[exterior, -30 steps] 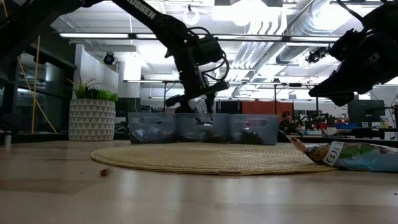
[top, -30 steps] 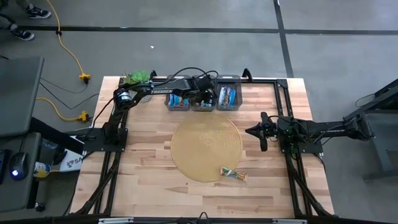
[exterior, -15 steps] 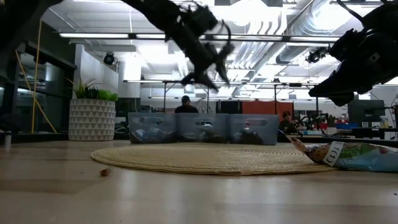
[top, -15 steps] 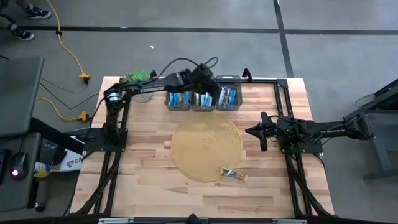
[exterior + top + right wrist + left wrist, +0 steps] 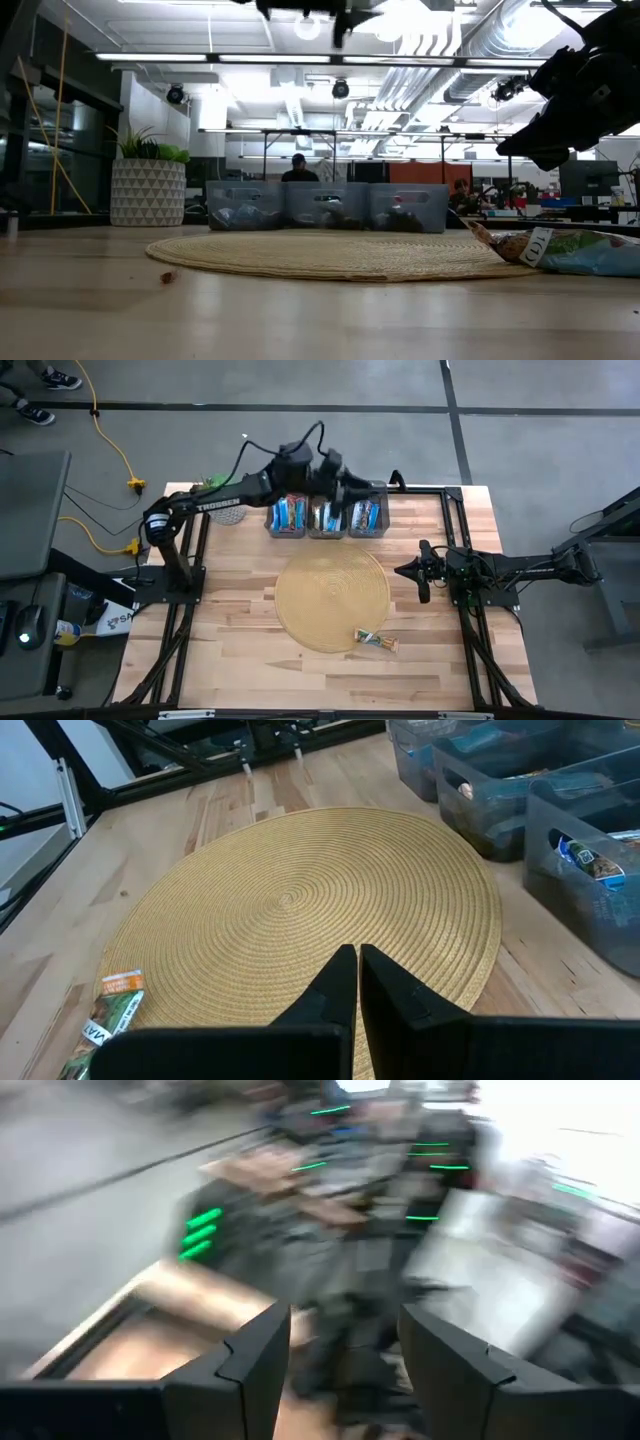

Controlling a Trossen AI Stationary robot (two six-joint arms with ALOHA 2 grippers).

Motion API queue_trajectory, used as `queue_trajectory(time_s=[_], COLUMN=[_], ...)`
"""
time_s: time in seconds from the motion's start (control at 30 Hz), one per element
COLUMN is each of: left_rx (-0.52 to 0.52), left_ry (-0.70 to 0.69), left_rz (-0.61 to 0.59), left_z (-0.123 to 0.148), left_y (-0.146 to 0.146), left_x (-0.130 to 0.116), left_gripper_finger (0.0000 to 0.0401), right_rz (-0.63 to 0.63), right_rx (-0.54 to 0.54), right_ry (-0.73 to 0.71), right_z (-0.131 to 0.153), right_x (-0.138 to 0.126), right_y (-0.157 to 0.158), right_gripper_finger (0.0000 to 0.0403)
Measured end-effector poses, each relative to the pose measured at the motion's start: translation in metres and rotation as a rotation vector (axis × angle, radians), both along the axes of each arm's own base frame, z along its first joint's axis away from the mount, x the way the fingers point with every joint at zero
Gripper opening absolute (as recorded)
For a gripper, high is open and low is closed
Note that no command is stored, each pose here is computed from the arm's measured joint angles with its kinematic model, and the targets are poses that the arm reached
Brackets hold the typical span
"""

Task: Pick and place Granola Bars by type
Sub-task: Put the orange granola bar into the center black bin

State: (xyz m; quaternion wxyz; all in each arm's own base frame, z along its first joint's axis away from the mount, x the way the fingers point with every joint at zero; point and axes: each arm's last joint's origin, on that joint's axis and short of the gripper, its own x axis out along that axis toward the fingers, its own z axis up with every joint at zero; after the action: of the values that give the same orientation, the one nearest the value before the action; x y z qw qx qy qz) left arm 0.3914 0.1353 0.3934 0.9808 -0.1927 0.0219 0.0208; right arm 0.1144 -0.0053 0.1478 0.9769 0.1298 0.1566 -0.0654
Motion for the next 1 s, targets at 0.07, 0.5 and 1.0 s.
queue_trajectory(time_s=[0.07,0.5,1.0], left_rx=[0.095,0.278,0.37], left_ry=[-0.075,-0.103,-0.232], left_rz=[-0.16,-0.301,-0.216], left_z=[0.008,0.007,0.03], left_y=[-0.014,-0.106,-0.173], left_x=[0.003,0.021,0.019], left_gripper_finger=[0.0184,0.0184,0.0184], right_rz=[0.0,0.0,0.0], right_rx=[0.0,0.0,0.0], right_ry=[0.0,0.0,0.0], right_z=[0.0,0.0,0.0], right_x=[0.0,0.0,0.0], right_y=[0.0,0.0,0.0], right_gripper_finger=[0.0,0.0,0.0])
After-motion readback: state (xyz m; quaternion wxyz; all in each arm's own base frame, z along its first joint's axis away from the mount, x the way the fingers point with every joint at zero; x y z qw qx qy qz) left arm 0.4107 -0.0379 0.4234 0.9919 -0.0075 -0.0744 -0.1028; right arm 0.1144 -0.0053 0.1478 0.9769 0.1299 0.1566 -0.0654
